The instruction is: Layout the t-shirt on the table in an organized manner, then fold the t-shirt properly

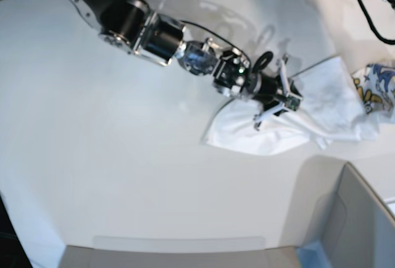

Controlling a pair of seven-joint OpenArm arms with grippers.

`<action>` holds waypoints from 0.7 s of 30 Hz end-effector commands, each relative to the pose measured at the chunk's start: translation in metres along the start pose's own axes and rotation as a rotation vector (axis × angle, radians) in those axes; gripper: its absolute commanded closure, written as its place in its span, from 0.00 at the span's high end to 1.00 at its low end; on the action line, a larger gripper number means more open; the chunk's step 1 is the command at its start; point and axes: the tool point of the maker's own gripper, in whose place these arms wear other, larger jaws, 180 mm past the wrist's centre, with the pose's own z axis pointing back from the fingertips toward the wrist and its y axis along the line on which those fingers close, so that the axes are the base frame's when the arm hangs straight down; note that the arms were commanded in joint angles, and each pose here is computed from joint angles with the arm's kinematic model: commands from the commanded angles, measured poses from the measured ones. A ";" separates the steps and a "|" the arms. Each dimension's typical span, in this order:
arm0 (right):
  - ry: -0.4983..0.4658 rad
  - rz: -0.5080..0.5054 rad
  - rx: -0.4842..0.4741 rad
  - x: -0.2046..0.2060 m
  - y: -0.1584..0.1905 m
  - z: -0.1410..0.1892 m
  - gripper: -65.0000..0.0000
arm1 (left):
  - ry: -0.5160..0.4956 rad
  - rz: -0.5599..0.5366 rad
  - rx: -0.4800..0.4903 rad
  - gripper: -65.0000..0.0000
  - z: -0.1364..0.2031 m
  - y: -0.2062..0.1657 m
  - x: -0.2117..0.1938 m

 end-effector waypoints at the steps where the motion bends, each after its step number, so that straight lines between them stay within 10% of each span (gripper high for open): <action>1: -0.030 -0.016 -0.019 0.001 -0.011 0.001 0.19 | -0.015 -0.022 -0.044 0.05 -0.002 -0.013 0.007; 9: 0.069 -0.187 -0.080 -0.071 -0.021 0.012 0.19 | -0.012 -0.025 -0.042 0.05 -0.001 -0.013 0.007; 21: 0.127 -0.464 -0.498 -0.135 -0.114 0.135 0.19 | 0.122 -0.022 0.022 0.05 0.012 0.006 -0.022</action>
